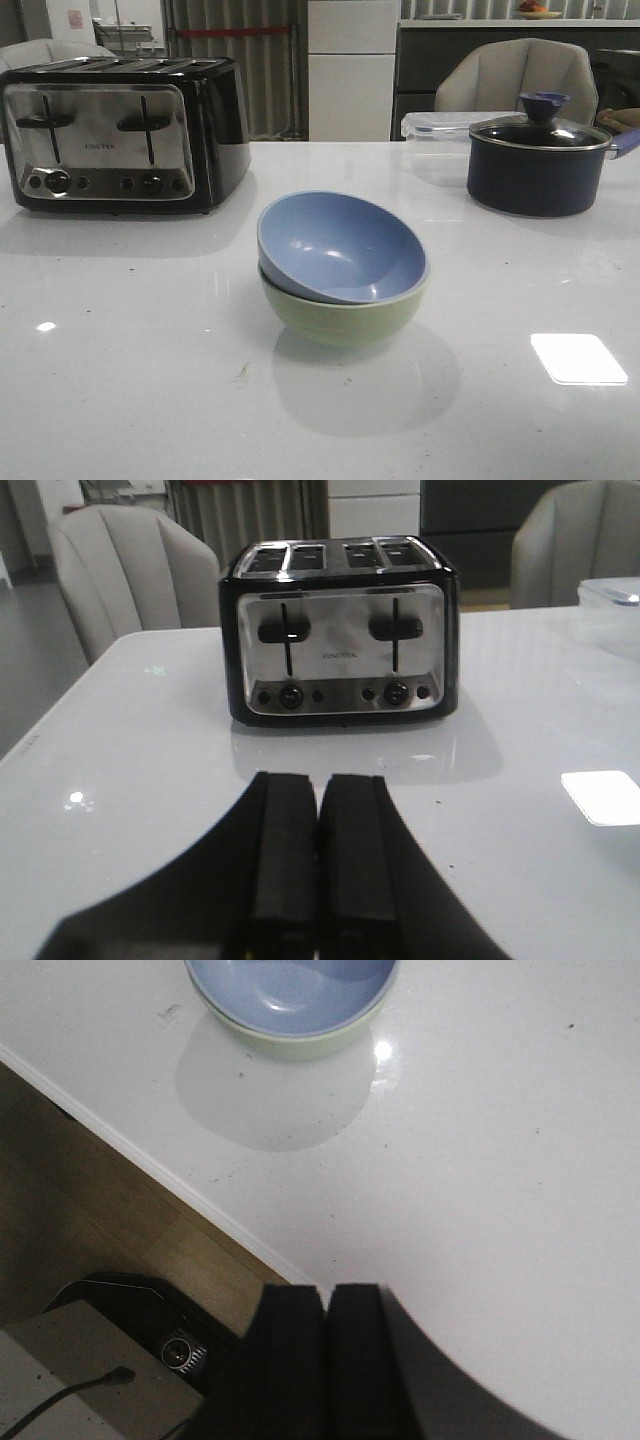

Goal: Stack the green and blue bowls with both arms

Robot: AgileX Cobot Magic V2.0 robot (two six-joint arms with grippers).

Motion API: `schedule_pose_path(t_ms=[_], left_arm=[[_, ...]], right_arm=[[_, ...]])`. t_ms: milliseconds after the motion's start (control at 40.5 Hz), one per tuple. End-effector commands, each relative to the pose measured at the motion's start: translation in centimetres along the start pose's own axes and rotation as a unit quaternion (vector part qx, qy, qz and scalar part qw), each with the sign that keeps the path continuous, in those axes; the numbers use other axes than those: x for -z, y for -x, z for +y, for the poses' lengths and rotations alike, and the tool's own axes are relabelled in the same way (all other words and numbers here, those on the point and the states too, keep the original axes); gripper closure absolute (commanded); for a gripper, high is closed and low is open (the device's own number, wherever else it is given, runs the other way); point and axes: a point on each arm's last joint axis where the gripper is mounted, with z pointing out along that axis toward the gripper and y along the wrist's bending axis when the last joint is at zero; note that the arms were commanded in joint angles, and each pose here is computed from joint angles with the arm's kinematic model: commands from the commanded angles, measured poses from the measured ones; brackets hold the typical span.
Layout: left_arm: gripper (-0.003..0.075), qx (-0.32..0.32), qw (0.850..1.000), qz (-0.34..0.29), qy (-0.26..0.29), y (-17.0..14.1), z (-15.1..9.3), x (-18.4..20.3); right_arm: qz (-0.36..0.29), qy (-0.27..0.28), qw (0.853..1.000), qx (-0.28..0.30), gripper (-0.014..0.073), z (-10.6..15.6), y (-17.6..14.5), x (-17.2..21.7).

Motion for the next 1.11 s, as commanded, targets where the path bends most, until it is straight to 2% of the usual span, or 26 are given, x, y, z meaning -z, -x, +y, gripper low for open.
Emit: schedule_pose_path(t_ms=[0, 99, 296, 1086], left_arm=[[0.0622, 0.017, 0.994, -0.102, 0.023, 0.6, 0.3, 0.1], [0.0622, 0.019, 0.989, -0.142, 0.037, -0.3, 0.5, 0.2], [0.0622, 0.019, 0.991, -0.124, 0.037, -0.6, 0.5, 0.1], [0.0622, 0.019, 0.991, -0.124, 0.037, -0.6, 0.5, 0.1]], right_arm=[[-0.043, -0.007, 0.999, 0.000, 0.0559, -0.1, 1.1, 0.8], [-0.043, -0.007, 0.999, 0.000, 0.0559, -0.1, 1.1, 0.8], [-0.043, -0.007, 0.999, 0.000, 0.0559, -0.1, 1.1, 0.8], [-0.043, -0.007, 0.999, 0.000, 0.0559, -0.1, 1.1, 0.8]])
